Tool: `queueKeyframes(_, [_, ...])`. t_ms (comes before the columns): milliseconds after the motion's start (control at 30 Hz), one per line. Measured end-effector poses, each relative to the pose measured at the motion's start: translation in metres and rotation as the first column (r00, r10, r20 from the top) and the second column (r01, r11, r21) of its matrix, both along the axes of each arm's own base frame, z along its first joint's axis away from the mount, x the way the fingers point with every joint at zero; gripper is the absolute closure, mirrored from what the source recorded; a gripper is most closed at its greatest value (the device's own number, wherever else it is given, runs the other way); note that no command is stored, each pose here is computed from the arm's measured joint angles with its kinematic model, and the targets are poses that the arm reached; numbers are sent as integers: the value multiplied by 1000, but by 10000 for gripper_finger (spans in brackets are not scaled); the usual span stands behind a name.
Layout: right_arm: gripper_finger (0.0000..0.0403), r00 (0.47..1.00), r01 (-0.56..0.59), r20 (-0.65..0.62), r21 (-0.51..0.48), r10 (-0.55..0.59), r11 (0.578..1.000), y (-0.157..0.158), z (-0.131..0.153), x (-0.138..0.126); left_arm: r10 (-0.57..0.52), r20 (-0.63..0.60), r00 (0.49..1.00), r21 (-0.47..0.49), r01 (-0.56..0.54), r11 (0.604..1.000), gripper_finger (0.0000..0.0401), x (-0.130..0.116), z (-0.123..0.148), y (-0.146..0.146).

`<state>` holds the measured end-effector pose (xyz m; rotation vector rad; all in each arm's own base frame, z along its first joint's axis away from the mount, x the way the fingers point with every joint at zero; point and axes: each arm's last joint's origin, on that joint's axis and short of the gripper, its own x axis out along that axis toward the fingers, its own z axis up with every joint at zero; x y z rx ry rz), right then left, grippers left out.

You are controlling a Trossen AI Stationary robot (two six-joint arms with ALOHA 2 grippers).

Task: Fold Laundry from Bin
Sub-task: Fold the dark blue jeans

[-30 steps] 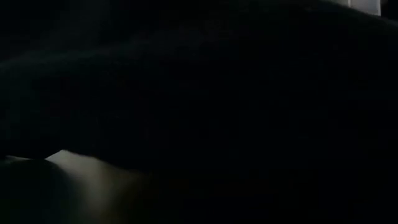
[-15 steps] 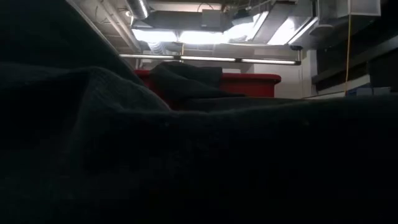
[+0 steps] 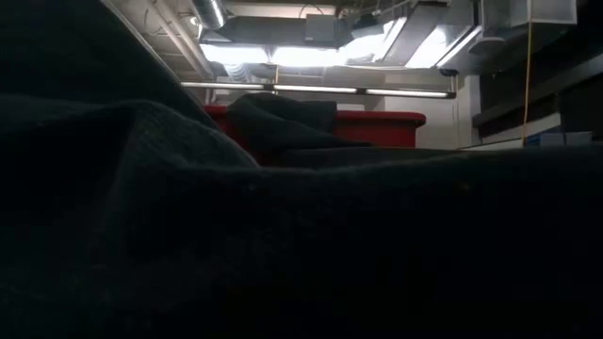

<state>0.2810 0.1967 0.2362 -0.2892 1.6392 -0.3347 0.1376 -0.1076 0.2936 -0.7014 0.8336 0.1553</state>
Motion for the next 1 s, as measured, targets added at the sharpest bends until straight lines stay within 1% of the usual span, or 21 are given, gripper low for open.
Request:
queueKeyframes(100, [217, 1000, -11, 28, -9, 11, 1000, -1, 4, 3, 41, -62, 997, 14, -40, 999, 324, -4, -4, 4])
queueKeyframes(167, [217, 999, -14, 30, -13, 15, 1000, -1, 4, 4, 80, -110, 991, -3, -81, 997, 299, -7, -7, 6])
queueKeyframes(300, [217, 999, -3, 33, -11, 4, 1000, -4, 4, 6, 113, -251, 961, -109, -144, 984, 255, -13, -10, 6])
queueKeyframes(367, [217, 999, -2, 38, -8, 2, 1000, -4, 4, 7, 142, -328, 934, -155, -202, 967, 239, -15, -12, 6])
queueKeyframes(400, [217, 999, -2, 44, -4, 2, 1000, -4, 4, 7, 169, -358, 918, -162, -239, 957, 233, -15, -14, 5])
queueKeyframes(500, [217, 998, -3, 59, 6, 2, 1000, -3, 3, 8, 250, -429, 868, -123, -331, 936, 226, -16, -20, 4])
queueKeyframes(633, [217, 996, -4, 89, 29, 1, 1000, 0, 2, 11, 318, -503, 804, -42, -390, 920, 227, -13, -31, 1])
queueKeyframes(767, [217, 996, -4, 94, 33, 1, 999, 0, 2, 12, 353, -609, 710, 1, -444, 896, 228, -11, -40, -4])
queueKeyframes(833, [217, 995, -5, 98, 31, 2, 999, 0, 2, 12, 378, -648, 661, 37, -468, 883, 229, -10, -45, -7])
queueKeyframes(900, [217, 994, -8, 109, 25, 5, 1000, 0, 2, 13, 403, -671, 622, 75, -484, 872, 229, -9, -50, -11])
queueKeyframes(1000, [217, 993, -8, 121, 30, 5, 1000, 1, 2, 14, 452, -695, 559, 131, -520, 844, 229, -6, -58, -16])
